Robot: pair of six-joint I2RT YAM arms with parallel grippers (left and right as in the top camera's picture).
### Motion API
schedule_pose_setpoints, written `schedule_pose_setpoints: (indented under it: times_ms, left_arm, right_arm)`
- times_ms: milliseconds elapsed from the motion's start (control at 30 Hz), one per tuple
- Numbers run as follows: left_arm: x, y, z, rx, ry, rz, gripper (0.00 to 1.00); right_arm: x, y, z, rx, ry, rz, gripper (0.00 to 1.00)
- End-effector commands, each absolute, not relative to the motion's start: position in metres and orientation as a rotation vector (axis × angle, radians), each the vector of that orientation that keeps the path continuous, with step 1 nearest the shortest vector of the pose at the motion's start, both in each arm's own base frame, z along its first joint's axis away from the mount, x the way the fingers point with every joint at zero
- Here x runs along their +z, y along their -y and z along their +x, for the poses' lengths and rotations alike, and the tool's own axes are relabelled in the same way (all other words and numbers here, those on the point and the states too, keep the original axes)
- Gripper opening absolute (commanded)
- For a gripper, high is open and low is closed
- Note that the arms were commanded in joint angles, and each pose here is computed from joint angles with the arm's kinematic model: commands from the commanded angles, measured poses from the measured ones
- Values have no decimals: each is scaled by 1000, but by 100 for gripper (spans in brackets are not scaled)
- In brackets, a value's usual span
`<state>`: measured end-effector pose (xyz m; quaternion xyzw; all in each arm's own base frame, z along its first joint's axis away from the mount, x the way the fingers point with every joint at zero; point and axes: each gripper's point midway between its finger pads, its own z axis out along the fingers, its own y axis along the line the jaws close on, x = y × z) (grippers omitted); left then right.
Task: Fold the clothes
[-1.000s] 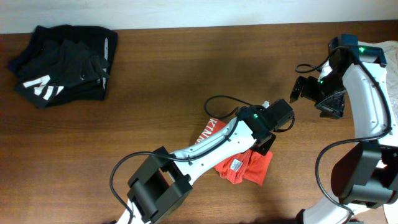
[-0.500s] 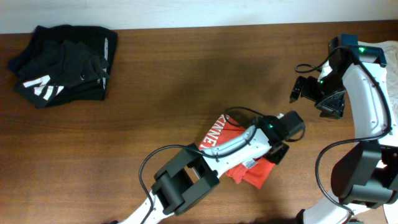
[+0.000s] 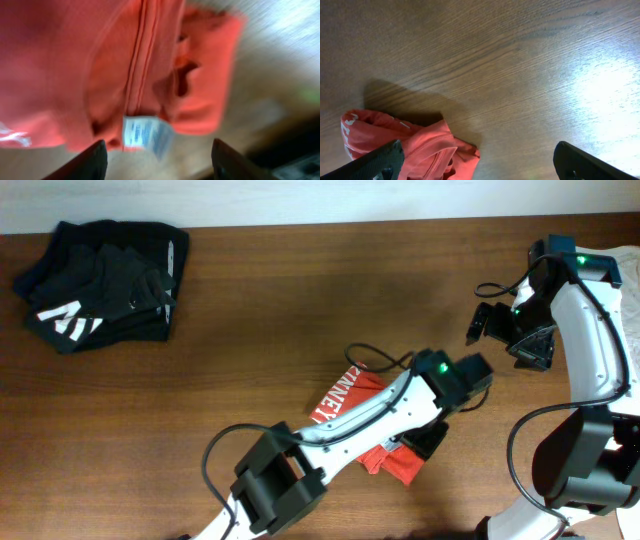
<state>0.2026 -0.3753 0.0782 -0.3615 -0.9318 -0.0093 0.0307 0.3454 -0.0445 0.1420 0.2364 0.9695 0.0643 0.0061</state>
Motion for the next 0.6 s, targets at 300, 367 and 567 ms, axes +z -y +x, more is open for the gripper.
schedule_pose_setpoints:
  times_ms: [300, 367, 567]
  left_arm:
    - [51, 356, 202, -145, 2845, -1125, 0]
    - [71, 364, 206, -115, 2868, -1134, 0]
    - [90, 383, 185, 78, 2808, -1118, 1]
  right_arm:
    - [148, 48, 348, 191, -3010, 748, 99]
    - [148, 48, 348, 191, -3011, 748, 99]
    - [148, 48, 348, 191, -3010, 748, 99]
